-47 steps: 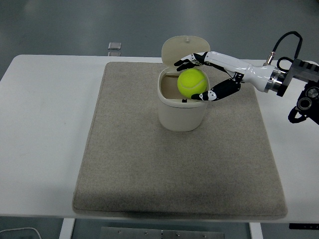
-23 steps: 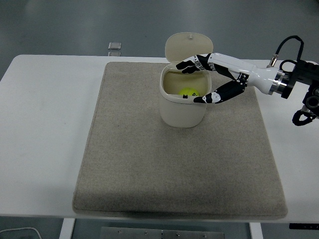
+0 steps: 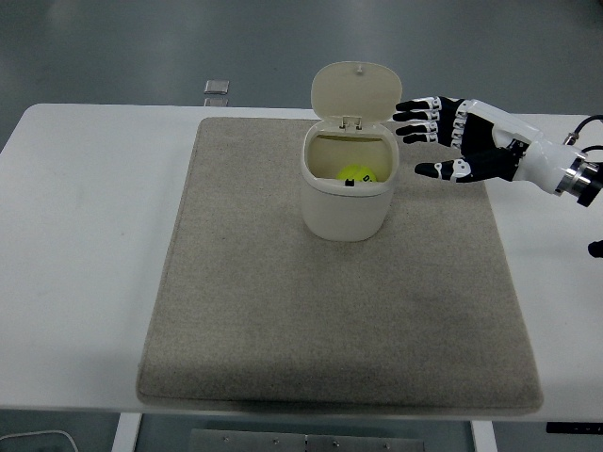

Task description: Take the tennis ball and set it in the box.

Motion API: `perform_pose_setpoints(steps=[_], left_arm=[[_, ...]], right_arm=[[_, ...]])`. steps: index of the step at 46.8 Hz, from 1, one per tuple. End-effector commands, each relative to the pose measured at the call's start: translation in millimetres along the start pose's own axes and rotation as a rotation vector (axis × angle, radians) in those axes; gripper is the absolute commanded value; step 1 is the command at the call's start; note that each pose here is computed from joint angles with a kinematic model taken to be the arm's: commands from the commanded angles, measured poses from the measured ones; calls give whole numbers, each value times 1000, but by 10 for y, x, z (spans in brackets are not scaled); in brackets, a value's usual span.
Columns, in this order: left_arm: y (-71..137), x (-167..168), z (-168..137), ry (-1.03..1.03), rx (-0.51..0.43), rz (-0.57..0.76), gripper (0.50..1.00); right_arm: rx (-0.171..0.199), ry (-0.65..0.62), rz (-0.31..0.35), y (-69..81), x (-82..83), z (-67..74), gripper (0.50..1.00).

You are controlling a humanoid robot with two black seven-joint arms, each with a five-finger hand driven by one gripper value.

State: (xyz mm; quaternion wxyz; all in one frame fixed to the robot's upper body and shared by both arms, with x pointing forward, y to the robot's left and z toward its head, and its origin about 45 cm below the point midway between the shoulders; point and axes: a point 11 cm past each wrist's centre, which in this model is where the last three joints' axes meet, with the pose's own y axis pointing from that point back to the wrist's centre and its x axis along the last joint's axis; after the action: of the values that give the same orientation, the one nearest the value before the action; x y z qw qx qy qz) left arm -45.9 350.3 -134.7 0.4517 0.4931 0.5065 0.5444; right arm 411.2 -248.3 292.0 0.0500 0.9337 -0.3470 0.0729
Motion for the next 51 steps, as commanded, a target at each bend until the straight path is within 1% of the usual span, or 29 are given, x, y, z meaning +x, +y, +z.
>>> perform_pose_setpoints(steps=[1,9,13,17,19,21,26,30,34,37,45,47,51], left_arm=[[0,0,-8,0,3,0,992],[0,0,3,0,0,0,992],[0,0,3,0,0,0,992],[0,0,3,0,0,0,992],[0,0,-8,0,3,0,992],[0,2,-6,0,1,1,992],[0,0,3,0,0,0,992],[0,0,3,0,0,0,992],[0,1,-6,2,1,0,992],[0,0,3,1,-1,0,992],[0,0,1,0,1,0,992],[0,0,1,0,1,0,992],[0,0,1,0,1,0,992]], right_arm=[[-10,-85,56,65,95,91,858],[-6,-204,162,169,295,254,860],[-4,-251,212,225,387,308,858],[-46,-306,267,283,470,410,858],[-59,-345,291,280,482,461,858],[-64,-388,314,267,488,512,858],[-60,-480,370,274,534,593,858],[-50,-553,396,245,505,653,858],[-34,-611,420,234,497,680,860],[-30,-639,430,211,481,699,858],[-27,-648,437,197,454,730,864],[-28,-652,433,184,430,744,901],[-28,-653,433,186,427,748,905]])
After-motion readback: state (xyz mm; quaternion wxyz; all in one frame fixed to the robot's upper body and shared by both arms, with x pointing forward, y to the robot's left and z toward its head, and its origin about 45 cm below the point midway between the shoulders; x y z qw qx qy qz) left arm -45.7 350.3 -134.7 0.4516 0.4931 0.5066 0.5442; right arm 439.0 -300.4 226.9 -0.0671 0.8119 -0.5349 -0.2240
